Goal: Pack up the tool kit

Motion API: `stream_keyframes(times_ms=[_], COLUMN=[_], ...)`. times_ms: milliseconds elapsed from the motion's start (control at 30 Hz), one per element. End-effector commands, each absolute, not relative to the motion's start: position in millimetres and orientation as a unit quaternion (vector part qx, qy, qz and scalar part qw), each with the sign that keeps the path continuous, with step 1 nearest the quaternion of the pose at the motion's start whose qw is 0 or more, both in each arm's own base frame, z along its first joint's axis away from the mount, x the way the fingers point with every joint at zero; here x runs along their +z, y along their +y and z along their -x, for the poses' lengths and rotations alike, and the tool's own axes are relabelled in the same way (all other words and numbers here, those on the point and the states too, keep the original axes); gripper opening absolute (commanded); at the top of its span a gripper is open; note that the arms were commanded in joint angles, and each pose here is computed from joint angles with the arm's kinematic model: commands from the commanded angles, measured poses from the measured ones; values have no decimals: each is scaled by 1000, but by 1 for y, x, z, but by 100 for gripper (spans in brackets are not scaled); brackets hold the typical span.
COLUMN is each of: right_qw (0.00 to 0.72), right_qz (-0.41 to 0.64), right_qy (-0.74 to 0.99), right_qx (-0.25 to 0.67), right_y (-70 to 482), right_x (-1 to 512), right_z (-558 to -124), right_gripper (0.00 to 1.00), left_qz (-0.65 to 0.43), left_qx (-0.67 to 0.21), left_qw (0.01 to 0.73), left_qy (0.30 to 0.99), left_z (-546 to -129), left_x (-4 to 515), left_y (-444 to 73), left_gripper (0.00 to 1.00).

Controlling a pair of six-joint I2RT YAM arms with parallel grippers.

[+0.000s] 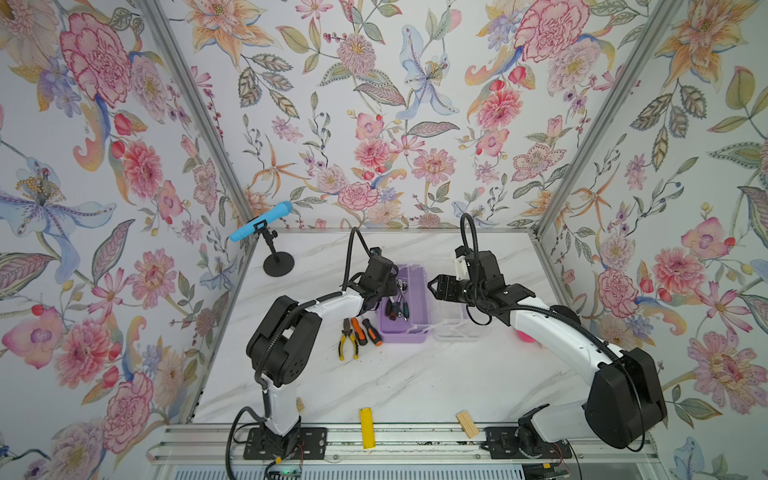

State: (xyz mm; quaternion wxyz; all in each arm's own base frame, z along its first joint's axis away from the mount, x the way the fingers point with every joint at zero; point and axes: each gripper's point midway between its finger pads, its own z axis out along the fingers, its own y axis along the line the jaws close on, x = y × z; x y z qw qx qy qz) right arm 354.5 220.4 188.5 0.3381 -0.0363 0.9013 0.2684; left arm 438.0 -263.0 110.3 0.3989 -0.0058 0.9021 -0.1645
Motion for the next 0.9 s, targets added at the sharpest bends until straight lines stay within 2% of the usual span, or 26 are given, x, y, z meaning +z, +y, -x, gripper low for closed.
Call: stream_keyframes(times_ms=[0, 500, 867], right_qw=[357, 348, 321], right_qz=[51, 113, 155], right_qy=[889, 889, 891], right_qx=[282, 276, 282], right_y=[225, 258, 291], right_x=[211, 219, 209], right_z=[-348, -315, -286], right_gripper=[72, 68, 69], left_qz=[2, 37, 75], left_qx=[-148, -55, -37], left_qw=[430, 401, 342], left_qy=[891, 914, 936], left_z=[-428, -333, -269], left_x=[141, 127, 79], left_y=[-247, -153, -111], left_gripper=[39, 45, 45])
